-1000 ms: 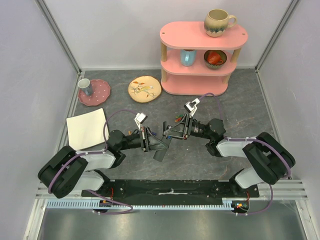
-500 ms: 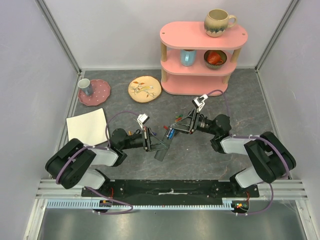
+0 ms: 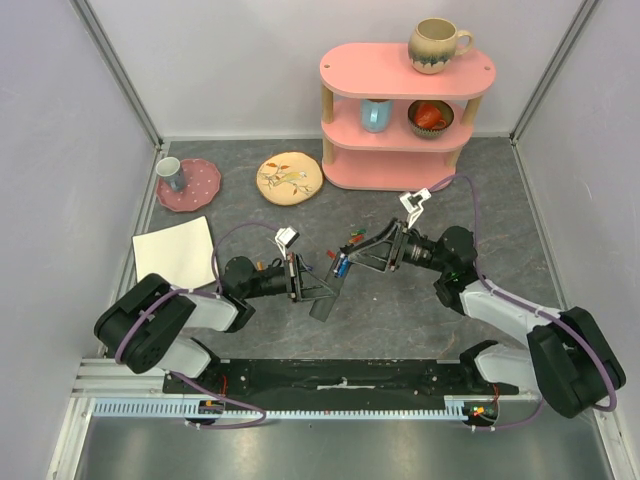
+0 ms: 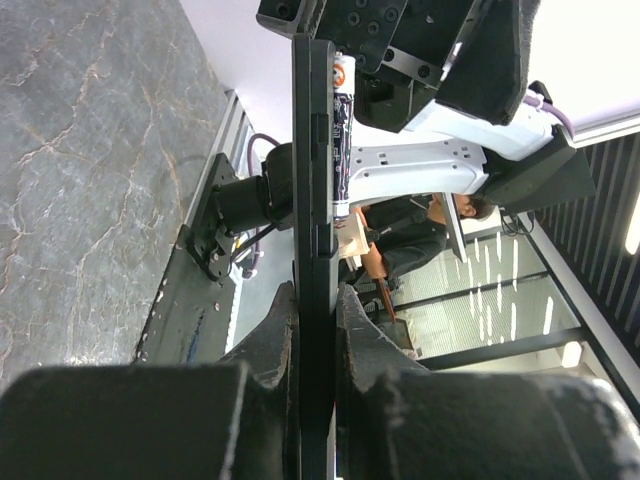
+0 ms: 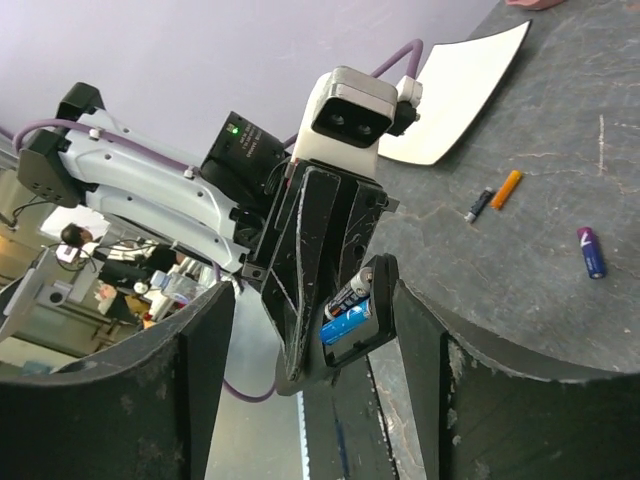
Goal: Load the batteries into the remote control
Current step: Adjust the remote control.
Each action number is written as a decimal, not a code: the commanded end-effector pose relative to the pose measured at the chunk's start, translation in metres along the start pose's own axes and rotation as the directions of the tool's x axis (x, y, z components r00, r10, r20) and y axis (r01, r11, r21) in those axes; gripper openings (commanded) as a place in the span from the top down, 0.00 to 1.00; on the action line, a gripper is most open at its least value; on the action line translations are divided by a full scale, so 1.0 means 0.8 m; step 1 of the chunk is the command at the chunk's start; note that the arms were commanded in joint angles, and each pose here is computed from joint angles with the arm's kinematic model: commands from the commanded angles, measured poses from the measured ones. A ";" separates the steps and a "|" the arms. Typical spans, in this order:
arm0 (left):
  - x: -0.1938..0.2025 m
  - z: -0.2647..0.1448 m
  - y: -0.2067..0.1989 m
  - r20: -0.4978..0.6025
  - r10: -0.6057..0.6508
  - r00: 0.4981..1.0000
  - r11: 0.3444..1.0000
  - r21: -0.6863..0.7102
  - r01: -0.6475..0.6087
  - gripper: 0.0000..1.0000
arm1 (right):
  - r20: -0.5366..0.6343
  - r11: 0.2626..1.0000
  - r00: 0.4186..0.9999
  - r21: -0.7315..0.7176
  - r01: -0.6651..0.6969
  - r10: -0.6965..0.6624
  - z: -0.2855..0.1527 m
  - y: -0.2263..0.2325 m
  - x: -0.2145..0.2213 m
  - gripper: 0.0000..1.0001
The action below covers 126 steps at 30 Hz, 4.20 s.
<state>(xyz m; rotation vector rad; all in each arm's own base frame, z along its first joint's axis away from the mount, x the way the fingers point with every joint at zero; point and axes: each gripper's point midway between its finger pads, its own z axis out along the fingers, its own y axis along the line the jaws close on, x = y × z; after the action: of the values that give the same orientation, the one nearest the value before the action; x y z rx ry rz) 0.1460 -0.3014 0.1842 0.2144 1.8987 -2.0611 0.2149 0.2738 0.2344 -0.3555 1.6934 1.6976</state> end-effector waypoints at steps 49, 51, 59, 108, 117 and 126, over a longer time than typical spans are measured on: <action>-0.033 0.014 -0.101 0.188 0.348 0.918 0.909 0.171 -0.380 0.98 | 0.070 0.994 0.993 0.033 -0.102 0.099 0.052 0.004 0.009 1.00; -0.034 0.014 -0.104 0.189 0.345 0.919 0.910 0.171 -0.377 0.98 | 0.050 0.993 0.994 0.054 -0.104 0.101 0.053 0.001 0.015 1.00; -0.027 0.016 -0.096 0.132 0.337 0.932 0.924 0.145 -0.355 0.98 | 0.053 0.994 0.996 0.086 -0.071 0.067 0.051 0.004 0.008 0.59; -0.107 -0.046 -0.077 0.700 0.380 0.604 0.920 -0.223 -0.321 0.26 | 0.783 0.959 0.620 0.130 -0.251 0.056 -0.020 0.008 -0.137 1.00; -0.120 -0.014 -0.116 0.716 0.422 0.556 0.880 -0.175 -0.442 0.25 | 0.763 0.948 0.641 0.140 -0.287 0.082 -0.011 0.007 -0.126 1.00; -0.125 0.008 -0.118 0.707 0.412 0.574 0.880 -0.147 -0.451 0.30 | 0.721 0.943 0.687 0.155 -0.295 0.096 -0.011 0.005 -0.107 1.00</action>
<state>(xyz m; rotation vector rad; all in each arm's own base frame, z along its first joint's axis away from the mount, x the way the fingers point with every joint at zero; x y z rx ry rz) 0.2137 -0.2950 0.2517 -0.1264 1.3781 -1.4443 0.2757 0.2446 0.2736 0.5629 1.3981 1.4005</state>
